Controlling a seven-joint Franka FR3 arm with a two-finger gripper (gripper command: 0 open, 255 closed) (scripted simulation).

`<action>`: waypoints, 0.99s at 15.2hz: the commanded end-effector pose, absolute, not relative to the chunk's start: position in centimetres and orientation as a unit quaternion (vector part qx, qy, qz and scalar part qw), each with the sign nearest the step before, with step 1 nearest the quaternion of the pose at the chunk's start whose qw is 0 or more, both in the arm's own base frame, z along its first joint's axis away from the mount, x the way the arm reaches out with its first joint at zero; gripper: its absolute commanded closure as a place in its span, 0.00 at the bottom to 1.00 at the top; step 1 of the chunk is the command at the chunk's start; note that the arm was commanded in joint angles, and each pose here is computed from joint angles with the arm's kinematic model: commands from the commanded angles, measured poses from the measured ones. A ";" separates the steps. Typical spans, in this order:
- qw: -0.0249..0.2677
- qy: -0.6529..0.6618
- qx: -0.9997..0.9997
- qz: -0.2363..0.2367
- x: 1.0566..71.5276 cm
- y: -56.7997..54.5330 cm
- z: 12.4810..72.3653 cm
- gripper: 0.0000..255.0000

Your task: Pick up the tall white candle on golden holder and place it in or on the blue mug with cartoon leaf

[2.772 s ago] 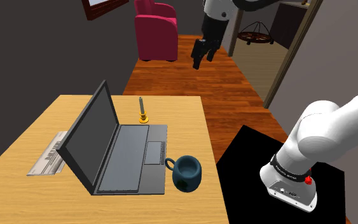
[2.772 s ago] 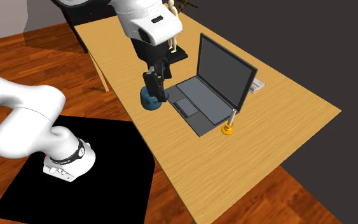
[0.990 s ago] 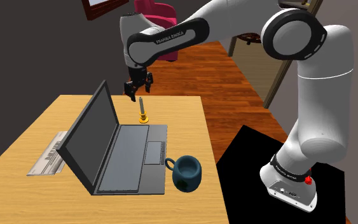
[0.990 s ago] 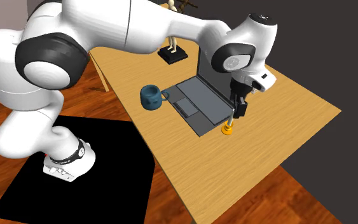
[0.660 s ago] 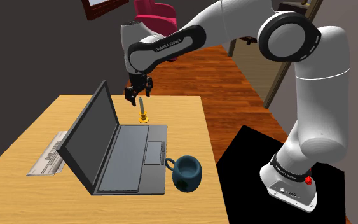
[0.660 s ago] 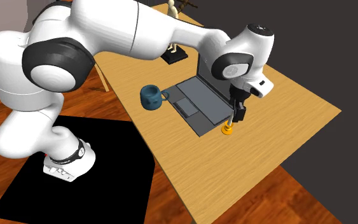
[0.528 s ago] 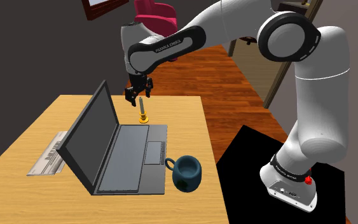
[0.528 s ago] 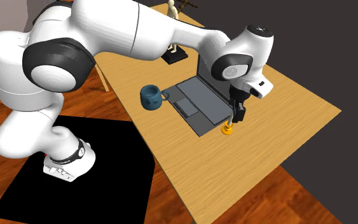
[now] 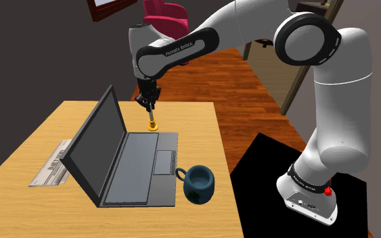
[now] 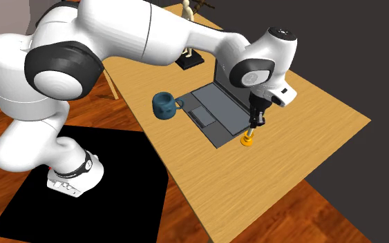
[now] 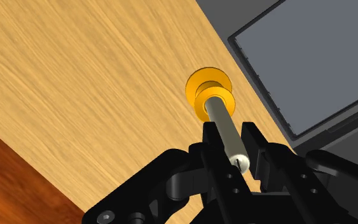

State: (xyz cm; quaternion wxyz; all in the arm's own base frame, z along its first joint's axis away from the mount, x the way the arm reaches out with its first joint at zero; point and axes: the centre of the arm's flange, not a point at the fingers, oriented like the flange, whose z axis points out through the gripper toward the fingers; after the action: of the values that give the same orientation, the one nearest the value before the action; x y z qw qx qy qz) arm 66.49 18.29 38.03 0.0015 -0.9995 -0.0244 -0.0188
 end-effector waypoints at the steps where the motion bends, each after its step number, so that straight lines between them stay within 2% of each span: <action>1: 0.001 -0.024 -1.000 -0.019 66.5 18.3 38.0 1.00; 7: 0.001 -0.024 -1.000 -0.019 66.5 18.3 38.0 1.00; 15: 0.001 -0.024 -1.000 -0.019 66.5 18.3 42.3 1.00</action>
State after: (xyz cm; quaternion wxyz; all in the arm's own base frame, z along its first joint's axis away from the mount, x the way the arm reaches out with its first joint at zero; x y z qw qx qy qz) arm 66.54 18.21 41.75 0.0015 -0.9995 -0.0244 -0.0190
